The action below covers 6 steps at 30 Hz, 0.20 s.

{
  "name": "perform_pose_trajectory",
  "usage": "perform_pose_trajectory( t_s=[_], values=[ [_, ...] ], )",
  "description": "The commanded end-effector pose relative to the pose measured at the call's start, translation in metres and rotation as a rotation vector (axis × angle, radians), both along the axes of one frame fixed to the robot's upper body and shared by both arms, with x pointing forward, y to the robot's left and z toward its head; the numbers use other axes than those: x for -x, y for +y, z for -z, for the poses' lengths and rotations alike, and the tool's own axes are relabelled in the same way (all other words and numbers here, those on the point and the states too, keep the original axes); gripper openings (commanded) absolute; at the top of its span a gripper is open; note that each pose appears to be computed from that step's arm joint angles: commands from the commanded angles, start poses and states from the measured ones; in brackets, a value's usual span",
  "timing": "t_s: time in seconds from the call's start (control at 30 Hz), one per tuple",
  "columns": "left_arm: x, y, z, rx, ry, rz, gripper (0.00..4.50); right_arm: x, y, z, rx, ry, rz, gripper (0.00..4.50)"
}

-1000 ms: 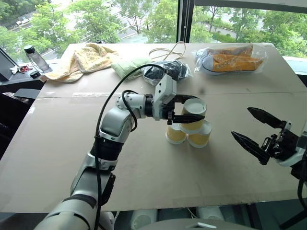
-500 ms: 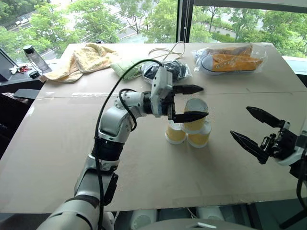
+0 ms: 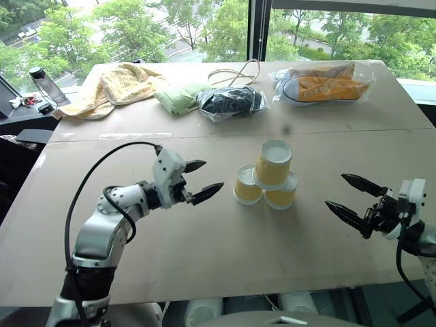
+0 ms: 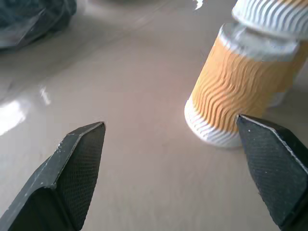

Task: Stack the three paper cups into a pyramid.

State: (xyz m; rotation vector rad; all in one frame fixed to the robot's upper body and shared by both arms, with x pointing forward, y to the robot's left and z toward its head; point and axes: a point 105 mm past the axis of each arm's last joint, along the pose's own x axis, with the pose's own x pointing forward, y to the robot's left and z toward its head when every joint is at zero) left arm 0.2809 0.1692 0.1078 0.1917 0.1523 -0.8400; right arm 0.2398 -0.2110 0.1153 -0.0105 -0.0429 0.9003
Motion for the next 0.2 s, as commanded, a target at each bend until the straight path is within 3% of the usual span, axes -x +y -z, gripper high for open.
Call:
perform_pose_trajectory(
  t_s=[0.03, 0.2],
  values=[
    [0.015, 0.006, 0.014, -0.004, -0.030, -0.048, 4.45, -0.001, -0.011, 0.006, 0.042, -0.012, -0.015, 4.50],
    [0.029, 0.004, 0.045, 0.001, 0.032, -0.060, 4.45, -0.003, -0.023, 0.009, 0.046, -0.008, -0.008, 4.50]
  ],
)
